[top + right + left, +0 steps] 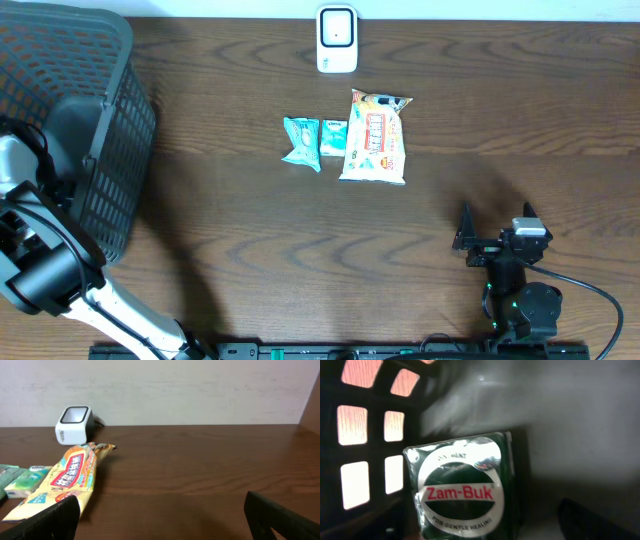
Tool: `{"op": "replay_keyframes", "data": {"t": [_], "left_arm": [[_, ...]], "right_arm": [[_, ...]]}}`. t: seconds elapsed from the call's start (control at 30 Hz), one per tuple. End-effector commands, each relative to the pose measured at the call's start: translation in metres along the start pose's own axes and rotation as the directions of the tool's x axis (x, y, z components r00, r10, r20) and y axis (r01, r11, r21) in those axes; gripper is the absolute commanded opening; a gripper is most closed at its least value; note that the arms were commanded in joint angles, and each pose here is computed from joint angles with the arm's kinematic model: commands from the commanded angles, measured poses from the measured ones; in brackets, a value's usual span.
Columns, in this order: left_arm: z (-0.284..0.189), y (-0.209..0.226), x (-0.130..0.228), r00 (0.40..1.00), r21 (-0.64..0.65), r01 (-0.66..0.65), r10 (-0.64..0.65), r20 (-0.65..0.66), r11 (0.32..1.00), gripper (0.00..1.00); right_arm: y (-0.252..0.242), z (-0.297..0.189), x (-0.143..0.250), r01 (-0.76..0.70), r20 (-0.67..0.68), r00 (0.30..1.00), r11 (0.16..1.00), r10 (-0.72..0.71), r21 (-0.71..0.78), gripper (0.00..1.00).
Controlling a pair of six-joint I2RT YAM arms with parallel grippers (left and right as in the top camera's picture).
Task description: Scan the item barcode
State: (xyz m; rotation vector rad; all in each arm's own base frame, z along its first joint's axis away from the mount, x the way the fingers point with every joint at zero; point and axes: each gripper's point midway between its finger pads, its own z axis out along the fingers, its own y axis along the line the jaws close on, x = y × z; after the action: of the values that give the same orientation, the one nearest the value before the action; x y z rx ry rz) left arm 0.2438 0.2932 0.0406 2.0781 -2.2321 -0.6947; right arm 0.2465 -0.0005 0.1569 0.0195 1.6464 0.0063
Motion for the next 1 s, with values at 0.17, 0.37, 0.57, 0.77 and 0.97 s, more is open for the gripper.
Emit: {"op": "replay_keyframes", "data": {"t": [0.17,0.37,0.57,0.77,0.97], "left_arm": [[0.011,0.012,0.01,0.999,-0.03,-0.003,0.002,-0.035,1.0,0.6],[0.011,0.013,0.01,0.999,-0.03,-0.002,0.001,-0.035,1.0,0.25],[0.01,0.013,0.009,0.999,-0.028,-0.003,0.002,-0.034,1.0,0.08],[-0.008,0.016,0.003,1.0,0.012,0.017,-0.017,-0.011,1.0,0.07],[-0.056,0.015,-0.007,0.997,0.186,0.076,-0.08,0.014,0.98,0.11]], "right_arm": [[-0.002,0.0,0.001,0.007,-0.002,1.0,1.0,-0.007,0.008,0.99],[-0.002,0.0,0.001,0.007,-0.002,1.0,1.0,-0.007,0.008,0.99],[-0.002,0.0,0.001,0.007,-0.002,1.0,1.0,-0.007,0.008,0.99],[-0.002,0.0,0.001,0.007,-0.002,1.0,1.0,-0.007,0.008,0.99],[-0.002,0.0,0.001,0.007,-0.002,1.0,1.0,-0.007,0.008,0.99]]}}
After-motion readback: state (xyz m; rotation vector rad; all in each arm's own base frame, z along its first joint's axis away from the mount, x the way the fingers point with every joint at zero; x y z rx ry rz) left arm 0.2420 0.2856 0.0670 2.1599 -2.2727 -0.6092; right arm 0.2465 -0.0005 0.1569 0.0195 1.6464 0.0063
